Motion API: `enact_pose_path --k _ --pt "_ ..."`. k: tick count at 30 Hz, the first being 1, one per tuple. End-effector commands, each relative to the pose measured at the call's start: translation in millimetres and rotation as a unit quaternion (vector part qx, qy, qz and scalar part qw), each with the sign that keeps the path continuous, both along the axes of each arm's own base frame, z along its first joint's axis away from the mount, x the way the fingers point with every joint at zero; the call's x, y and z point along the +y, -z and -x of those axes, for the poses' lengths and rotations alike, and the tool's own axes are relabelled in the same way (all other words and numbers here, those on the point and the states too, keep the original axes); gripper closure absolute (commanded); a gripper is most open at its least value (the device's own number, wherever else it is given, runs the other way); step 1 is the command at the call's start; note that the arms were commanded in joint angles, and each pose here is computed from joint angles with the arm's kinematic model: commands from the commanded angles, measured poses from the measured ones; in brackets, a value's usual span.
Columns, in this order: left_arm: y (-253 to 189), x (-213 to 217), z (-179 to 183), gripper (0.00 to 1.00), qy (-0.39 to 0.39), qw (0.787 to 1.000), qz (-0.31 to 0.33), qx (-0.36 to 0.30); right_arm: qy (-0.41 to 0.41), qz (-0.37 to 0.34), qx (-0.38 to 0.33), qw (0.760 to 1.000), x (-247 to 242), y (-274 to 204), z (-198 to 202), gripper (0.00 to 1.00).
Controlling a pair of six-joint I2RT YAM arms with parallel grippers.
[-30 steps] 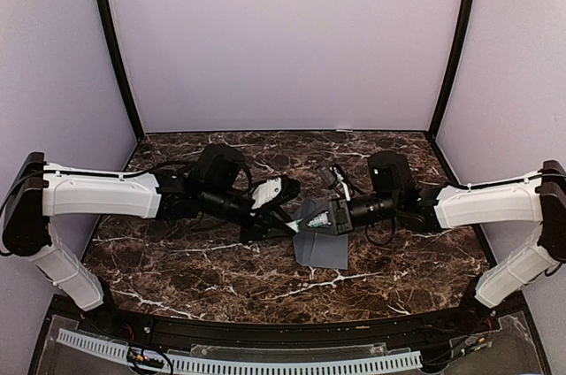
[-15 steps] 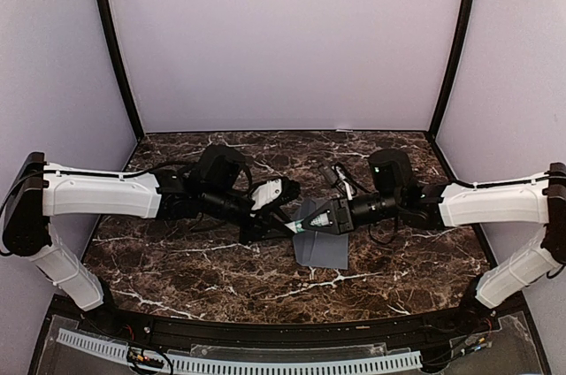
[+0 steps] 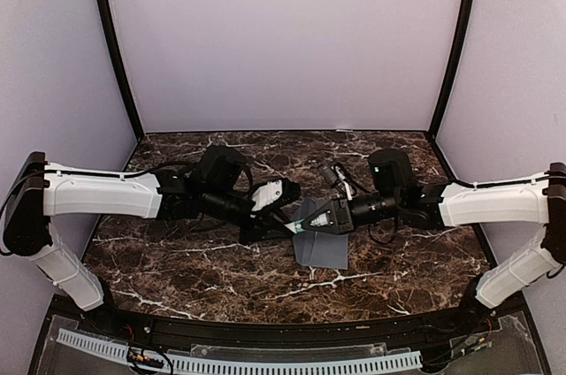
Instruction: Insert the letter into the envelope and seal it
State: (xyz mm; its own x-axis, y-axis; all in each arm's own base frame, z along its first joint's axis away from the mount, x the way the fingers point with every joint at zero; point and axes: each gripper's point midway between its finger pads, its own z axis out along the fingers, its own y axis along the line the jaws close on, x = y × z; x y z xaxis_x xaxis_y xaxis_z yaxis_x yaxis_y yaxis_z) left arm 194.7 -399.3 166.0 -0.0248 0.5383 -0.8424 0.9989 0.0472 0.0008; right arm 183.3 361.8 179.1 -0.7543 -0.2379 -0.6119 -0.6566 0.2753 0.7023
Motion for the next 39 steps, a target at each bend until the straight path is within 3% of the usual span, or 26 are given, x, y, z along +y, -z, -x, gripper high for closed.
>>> enact_pose_path --k 1,23,39 --pt "-10.8 -2.3 -1.8 1.00 -0.003 1.000 0.008 -0.012 0.005 -0.006 -0.026 1.000 -0.2 -13.6 -3.2 1.00" --pt "14.1 44.1 -1.6 1.00 -0.112 0.994 0.013 -0.008 0.048 -0.020 -0.054 0.997 -29.6 -30.7 -8.4 1.00" --pt "93.9 75.4 -24.5 0.97 -0.302 0.943 -0.078 0.120 0.089 0.008 -0.064 0.994 -35.2 -20.1 -23.6 1.00"
